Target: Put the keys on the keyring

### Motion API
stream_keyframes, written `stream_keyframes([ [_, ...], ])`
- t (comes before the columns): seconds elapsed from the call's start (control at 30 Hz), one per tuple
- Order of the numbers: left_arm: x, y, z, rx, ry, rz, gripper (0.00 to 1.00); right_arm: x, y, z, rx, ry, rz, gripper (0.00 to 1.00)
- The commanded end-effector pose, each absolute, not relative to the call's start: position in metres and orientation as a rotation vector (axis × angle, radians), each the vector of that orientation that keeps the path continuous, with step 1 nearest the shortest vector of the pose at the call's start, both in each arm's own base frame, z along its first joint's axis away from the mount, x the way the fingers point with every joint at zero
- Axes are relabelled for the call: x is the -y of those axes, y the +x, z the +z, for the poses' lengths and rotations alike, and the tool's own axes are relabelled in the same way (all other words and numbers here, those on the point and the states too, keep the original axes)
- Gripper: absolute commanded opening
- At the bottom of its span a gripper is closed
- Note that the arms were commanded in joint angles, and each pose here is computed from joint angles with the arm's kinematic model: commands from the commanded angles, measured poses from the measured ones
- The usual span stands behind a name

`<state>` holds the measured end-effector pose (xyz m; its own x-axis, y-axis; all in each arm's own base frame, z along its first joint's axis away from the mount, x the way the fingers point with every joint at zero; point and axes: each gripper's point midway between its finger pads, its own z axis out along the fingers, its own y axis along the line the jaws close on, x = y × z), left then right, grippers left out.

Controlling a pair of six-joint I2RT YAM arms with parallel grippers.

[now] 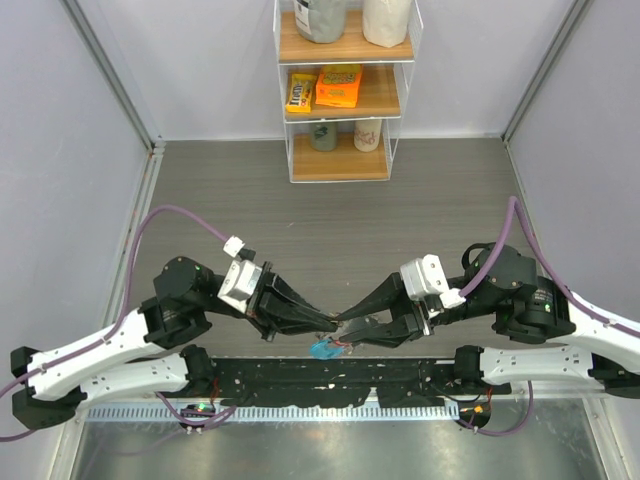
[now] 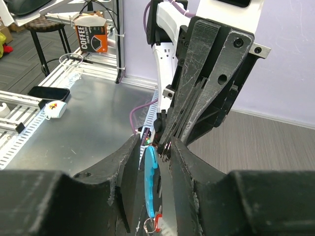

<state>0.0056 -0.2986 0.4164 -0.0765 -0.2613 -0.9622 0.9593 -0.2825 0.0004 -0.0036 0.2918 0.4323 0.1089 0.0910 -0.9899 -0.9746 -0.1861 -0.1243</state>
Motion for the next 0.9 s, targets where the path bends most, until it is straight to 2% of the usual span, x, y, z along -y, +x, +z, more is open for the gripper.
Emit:
stream_keyframes([
  [0.0,0.285,0.002,0.447,-0.715,1.123,-1.518,0.00,-0.288,-0.005,0.447,-0.929,-1.313,1.305,0.37],
  [0.87,0.274,0.006,0.465,-0.677,0.994,-1.542,0.00,-0.311,0.014,0.441,-1.023,-1.224,1.284,0.32],
])
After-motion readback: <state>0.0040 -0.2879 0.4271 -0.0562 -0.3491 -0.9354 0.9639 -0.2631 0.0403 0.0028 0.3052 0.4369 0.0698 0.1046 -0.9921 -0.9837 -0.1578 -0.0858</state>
